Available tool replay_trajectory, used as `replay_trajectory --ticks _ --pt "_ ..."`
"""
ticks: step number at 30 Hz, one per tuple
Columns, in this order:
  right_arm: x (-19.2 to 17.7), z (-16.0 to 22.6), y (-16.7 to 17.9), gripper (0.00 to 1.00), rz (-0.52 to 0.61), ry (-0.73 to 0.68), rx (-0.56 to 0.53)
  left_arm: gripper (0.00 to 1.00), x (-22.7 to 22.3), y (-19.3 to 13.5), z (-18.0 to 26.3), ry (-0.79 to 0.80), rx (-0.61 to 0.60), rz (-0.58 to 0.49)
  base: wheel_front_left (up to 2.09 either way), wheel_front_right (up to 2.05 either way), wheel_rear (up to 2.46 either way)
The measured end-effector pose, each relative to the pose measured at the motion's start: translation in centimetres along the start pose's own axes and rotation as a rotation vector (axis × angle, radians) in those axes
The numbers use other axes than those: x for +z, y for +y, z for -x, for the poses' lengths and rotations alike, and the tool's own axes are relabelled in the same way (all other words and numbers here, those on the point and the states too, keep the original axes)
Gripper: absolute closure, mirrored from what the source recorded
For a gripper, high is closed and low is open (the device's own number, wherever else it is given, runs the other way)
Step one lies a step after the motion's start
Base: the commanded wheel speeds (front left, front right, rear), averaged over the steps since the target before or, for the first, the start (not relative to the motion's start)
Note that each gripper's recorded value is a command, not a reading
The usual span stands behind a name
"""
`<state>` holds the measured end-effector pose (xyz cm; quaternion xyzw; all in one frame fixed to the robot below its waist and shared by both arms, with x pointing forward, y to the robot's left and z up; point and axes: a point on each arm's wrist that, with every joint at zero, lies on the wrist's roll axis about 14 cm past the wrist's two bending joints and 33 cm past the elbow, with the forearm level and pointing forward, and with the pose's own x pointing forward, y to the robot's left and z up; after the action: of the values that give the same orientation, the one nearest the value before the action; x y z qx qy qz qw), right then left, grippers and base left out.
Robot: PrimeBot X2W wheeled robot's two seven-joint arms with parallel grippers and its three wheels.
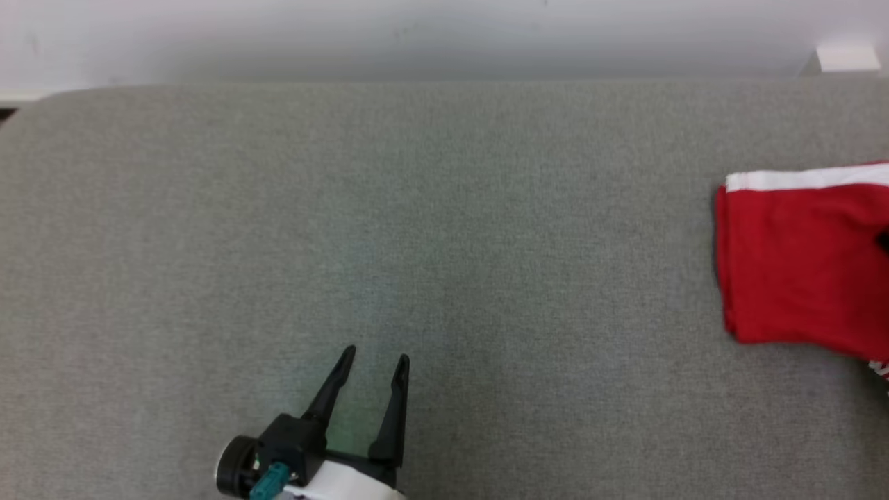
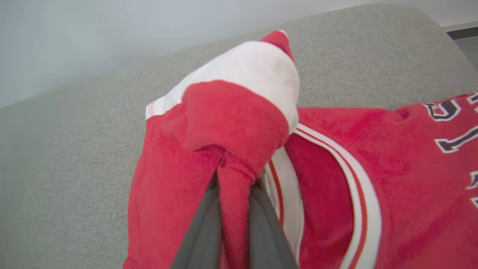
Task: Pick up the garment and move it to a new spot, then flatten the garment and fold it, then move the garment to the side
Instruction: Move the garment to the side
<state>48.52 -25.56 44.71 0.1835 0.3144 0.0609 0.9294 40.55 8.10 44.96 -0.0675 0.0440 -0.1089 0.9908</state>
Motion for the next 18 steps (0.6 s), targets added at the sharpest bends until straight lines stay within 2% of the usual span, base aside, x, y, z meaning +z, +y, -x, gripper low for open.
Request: replay_trajectory --ticks 5,10,12,13,18 --pt "1.3 0.3 -4.5 1.0 0.06 0.073 -0.131 0.0 -1.5 0.1 -1.2 0.034 -0.007 -0.002 0.0 0.0 0.0" --pt "1.5 0.9 -8.0 1.0 0.12 0.162 -0.256 0.0 -1.9 1.6 -1.1 0.047 0.033 -0.018 0.0 0.0 0.0" --pt "2.1 1.5 -9.6 0.26 0.166 0.16 -0.318 0.0 -1.9 1.9 -1.0 0.047 0.043 -0.021 0.0 0.0 0.0" --pt "2.3 1.8 -10.4 0.0 0.182 0.155 -0.347 0.0 -1.9 2.1 -0.9 0.048 0.048 -0.022 0.0 0.0 0.0" --pt "3.1 3.2 -13.3 0.0 0.347 0.146 -0.482 0.0 -1.6 2.2 -0.8 0.042 0.049 -0.024 0.0 0.0 0.0"
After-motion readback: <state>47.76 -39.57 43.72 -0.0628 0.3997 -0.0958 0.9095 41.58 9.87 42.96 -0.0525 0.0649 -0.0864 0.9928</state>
